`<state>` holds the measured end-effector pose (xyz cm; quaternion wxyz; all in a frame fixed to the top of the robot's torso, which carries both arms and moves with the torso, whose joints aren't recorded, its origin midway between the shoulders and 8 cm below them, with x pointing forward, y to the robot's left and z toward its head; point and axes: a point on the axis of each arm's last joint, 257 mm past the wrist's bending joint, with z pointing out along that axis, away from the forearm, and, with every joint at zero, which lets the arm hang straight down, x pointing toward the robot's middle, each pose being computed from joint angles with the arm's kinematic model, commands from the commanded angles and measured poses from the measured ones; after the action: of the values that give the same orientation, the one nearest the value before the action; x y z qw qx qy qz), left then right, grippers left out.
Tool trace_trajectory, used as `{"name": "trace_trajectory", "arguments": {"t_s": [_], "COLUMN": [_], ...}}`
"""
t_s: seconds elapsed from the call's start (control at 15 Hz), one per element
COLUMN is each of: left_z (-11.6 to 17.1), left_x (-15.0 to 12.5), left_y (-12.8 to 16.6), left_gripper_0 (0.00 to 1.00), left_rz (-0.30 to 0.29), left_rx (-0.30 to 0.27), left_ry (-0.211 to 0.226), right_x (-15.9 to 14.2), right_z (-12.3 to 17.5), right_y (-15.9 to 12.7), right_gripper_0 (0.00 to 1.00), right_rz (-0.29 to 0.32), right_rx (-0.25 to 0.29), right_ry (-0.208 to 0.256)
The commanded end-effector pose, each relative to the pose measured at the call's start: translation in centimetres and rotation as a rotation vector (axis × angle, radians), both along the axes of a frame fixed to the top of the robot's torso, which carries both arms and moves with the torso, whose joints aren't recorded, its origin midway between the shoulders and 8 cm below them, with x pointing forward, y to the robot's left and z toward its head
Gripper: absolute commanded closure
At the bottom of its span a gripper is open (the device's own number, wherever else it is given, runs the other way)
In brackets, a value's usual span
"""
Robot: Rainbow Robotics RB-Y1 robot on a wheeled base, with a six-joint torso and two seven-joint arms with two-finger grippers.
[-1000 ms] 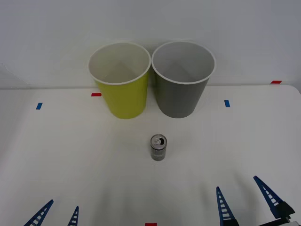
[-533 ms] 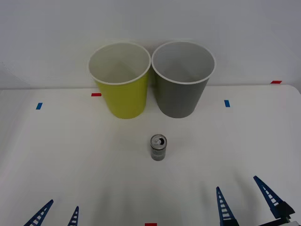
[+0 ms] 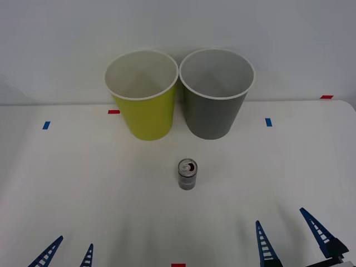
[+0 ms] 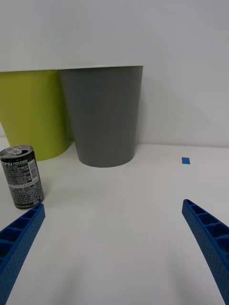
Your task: Put cans in the gray bin and PET bottles in the light green bin.
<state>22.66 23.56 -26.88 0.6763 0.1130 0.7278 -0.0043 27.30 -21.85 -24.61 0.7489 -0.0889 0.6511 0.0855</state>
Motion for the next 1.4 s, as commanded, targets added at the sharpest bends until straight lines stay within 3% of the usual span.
{"name": "trace_trajectory", "arguments": {"t_s": [0.07, 1.4], "left_z": [0.00, 0.00], "left_x": [0.00, 0.00], "left_y": [0.00, 0.00], "left_gripper_0": [0.40, 0.40], "left_rz": [0.000, 0.000], "left_rx": [0.000, 0.000], "left_ry": [0.000, 0.000], "right_x": [0.00, 0.00], "right_z": [0.00, 0.00], "right_y": [0.00, 0.00], "right_gripper_0": [0.00, 0.00], "right_rz": [0.000, 0.000], "right_rx": [0.000, 0.000], "right_ry": [0.000, 0.000]}}
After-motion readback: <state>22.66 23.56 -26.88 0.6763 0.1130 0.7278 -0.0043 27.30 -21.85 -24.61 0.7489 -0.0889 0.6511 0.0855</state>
